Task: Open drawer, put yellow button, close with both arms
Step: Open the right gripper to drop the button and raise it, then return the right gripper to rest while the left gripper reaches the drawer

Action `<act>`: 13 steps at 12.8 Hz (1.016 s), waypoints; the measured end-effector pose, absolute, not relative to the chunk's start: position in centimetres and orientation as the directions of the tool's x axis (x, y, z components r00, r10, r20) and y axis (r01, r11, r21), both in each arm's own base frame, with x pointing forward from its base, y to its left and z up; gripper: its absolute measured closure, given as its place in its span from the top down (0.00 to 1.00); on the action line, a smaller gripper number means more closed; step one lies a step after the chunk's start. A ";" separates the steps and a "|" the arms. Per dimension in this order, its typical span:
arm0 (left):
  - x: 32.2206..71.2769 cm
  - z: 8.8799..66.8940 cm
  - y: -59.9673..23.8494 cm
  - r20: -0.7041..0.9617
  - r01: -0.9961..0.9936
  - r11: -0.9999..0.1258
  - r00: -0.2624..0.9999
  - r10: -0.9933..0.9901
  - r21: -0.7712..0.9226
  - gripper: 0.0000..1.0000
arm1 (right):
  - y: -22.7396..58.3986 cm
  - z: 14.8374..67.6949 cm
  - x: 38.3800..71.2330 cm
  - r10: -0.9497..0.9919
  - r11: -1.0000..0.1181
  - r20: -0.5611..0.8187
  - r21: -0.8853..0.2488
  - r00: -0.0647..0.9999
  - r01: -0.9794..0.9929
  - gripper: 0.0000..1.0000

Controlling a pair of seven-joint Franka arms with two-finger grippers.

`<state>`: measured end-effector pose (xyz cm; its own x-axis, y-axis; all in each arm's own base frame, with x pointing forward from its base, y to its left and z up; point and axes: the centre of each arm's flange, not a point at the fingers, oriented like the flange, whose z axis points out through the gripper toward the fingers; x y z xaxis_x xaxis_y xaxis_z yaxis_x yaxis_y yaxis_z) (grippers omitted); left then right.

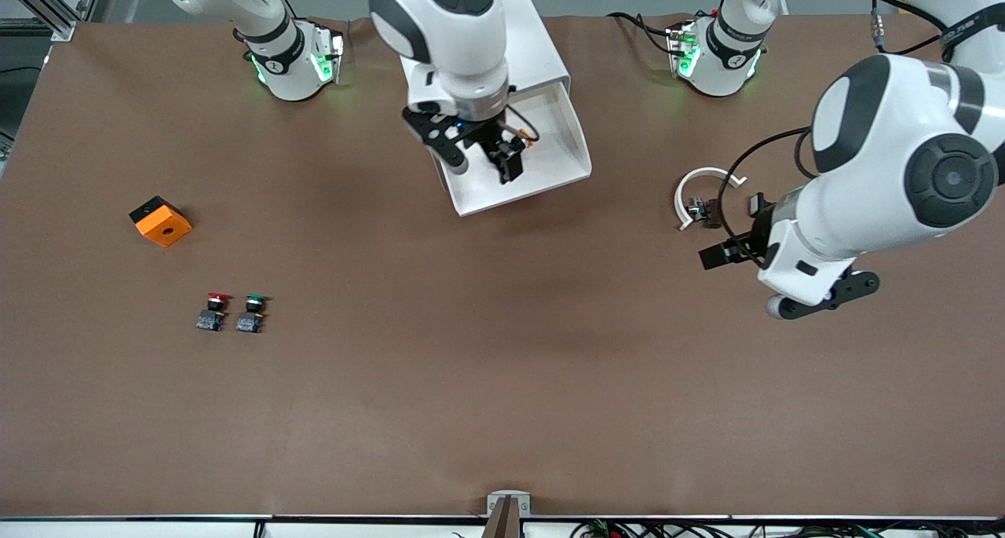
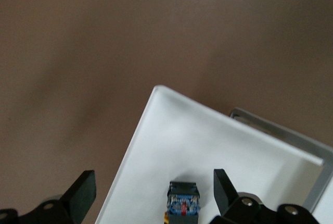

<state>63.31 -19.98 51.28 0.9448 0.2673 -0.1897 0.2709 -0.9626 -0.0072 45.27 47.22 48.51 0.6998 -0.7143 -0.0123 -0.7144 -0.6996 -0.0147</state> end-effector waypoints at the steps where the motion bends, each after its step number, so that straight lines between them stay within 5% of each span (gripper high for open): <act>1: 63.1 50.5 -21.4 -0.183 0.251 -0.968 0.952 0.246 0.003 1.00 | 44.8 49.5 47.4 -0.679 -0.734 -0.012 0.000 0.734 -0.679 1.00; 8: 60.5 44.2 -29.5 -0.164 0.140 -0.988 0.978 0.128 0.063 1.00 | 22.5 52.2 59.6 -0.364 -0.931 -0.071 0.052 0.929 -0.361 1.00; 13: 56.9 39.5 -34.4 -0.205 0.190 -0.980 0.963 0.174 0.059 1.00 | 3.7 54.8 62.1 -0.115 -0.993 -0.137 0.017 0.984 -0.113 1.00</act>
<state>56.93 -34.42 39.47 0.9633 0.1740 -0.2046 0.1896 -0.9801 0.0593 62.11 3.68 54.79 0.9840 -0.1146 -0.1367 -0.1134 -0.9934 0.0166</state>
